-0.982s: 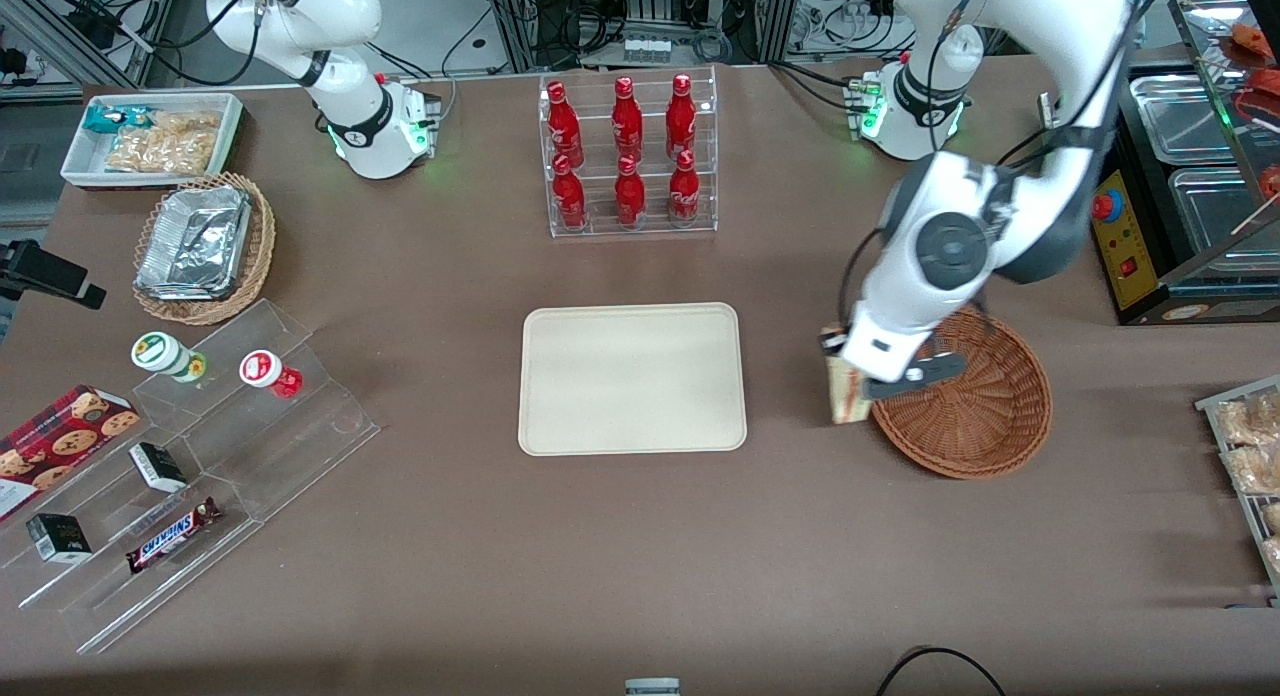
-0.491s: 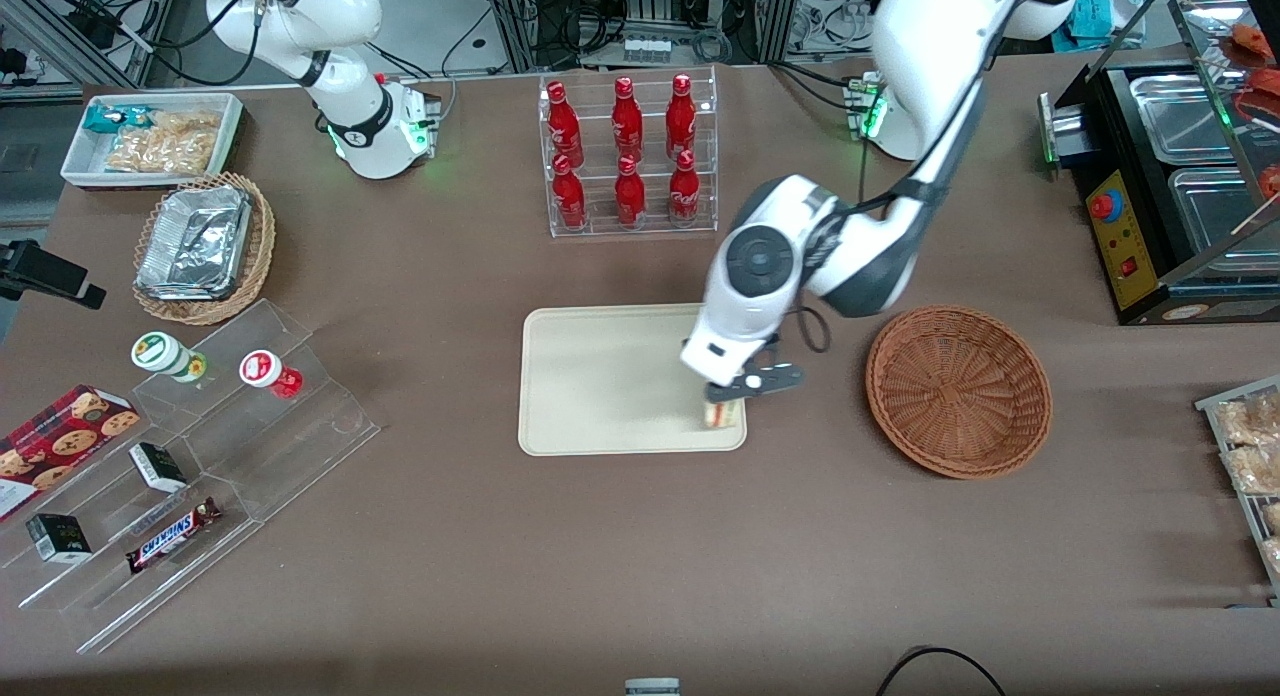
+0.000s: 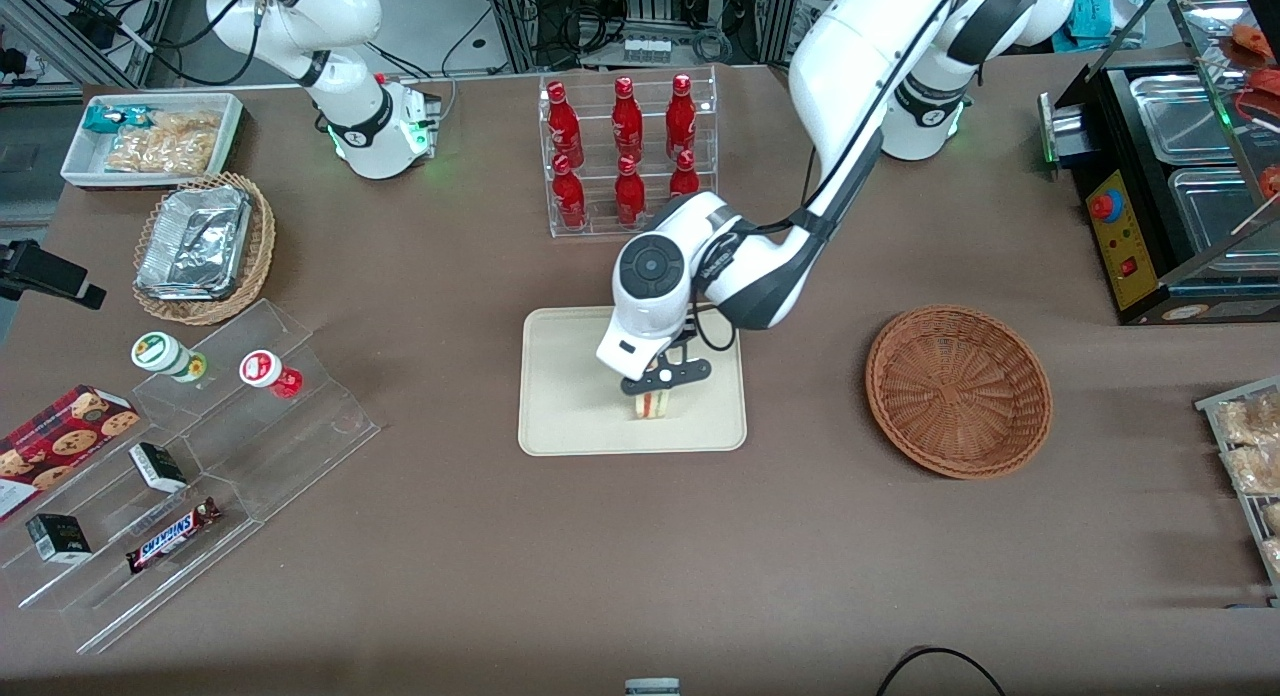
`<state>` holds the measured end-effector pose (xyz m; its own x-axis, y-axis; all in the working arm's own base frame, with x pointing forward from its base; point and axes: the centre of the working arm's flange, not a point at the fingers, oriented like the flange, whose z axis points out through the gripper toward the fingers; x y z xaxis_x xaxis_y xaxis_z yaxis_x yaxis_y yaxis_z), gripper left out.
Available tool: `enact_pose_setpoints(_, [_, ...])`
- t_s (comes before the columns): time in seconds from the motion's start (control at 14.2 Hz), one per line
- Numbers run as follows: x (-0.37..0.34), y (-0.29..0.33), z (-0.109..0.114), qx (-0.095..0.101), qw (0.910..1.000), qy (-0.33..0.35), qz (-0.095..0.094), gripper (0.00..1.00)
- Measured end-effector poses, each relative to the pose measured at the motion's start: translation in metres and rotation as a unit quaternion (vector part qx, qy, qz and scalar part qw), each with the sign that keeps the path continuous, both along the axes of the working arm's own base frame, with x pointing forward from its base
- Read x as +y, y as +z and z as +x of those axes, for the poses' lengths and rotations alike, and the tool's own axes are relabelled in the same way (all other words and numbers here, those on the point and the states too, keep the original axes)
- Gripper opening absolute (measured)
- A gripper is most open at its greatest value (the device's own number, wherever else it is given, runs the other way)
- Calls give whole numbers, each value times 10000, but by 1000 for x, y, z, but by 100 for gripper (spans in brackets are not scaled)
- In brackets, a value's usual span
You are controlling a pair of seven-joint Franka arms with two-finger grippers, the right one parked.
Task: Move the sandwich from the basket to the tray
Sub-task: 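Lower the sandwich onto the tray and open the left gripper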
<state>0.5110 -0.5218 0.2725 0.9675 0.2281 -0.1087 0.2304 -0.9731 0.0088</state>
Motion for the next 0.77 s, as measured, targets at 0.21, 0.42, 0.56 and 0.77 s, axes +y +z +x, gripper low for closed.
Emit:
enact_pose_setpoints(0.21, [-15,-13,-8,29,10000,38,10,14])
enact_pose_setpoints(0.42, [-20,-27,-11,17,10000,56,-18,14])
enact_pose_setpoints(0.56, [-21,-32,-9,-23,9999,110,-65,29])
enact_pose_setpoints(0.77, [-22,-25,-5,-81,9997,212,-114,58])
